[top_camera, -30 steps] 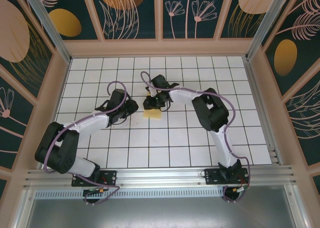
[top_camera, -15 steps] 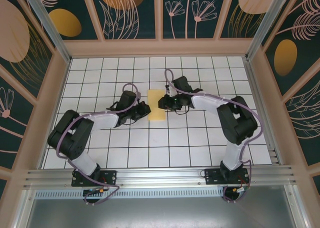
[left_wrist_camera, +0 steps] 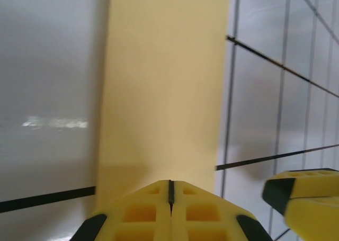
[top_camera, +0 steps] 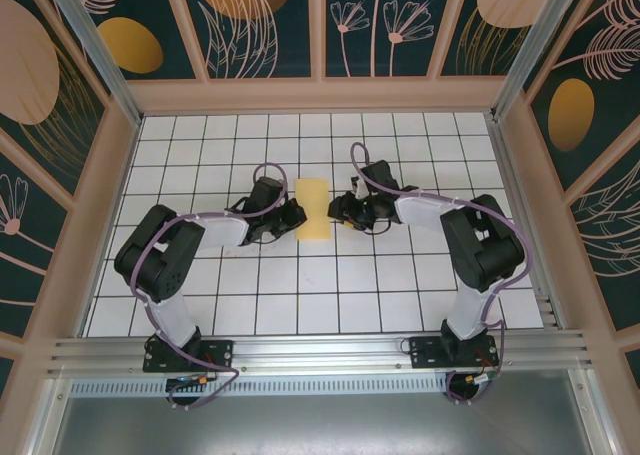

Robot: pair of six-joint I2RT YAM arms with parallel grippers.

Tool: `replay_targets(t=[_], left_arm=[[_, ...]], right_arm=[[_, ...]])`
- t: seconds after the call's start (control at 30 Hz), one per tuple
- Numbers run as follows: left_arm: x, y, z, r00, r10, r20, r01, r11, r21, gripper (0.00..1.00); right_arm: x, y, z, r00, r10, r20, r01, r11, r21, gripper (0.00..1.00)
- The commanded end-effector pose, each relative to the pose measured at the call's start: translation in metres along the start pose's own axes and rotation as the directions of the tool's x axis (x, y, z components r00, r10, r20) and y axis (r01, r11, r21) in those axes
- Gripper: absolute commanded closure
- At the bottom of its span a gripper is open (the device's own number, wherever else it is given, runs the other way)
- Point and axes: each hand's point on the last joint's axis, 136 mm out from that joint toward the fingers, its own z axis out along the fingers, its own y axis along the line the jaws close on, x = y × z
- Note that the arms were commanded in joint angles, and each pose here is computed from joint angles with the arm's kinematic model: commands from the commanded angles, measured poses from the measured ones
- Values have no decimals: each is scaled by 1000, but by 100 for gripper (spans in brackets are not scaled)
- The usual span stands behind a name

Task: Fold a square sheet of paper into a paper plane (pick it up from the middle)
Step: Third fold the triangle at the center of the table.

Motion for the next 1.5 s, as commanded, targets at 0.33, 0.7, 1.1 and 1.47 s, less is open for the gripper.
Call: replay_targets(t=[0.33,0.7,1.1,1.47], left_arm=[[11,47,10,996,-86,-8,84,983,-166,95],[16,53,13,993,-116,-25,110,978,-176,96],[18,54,15,992,-119,-35,111,979,-172,96],[13,27,8,995,-85,-44,82,994,-67,95]], right_arm=[[18,-8,15,996,42,-76,-41,999,20,54],[31,-10,23,991,51,-125,-48,998,28,56],[40,6,28,988,38,-150,-41,999,-15,62],[30,0,26,986,149,-76,-151,988,-20,89]])
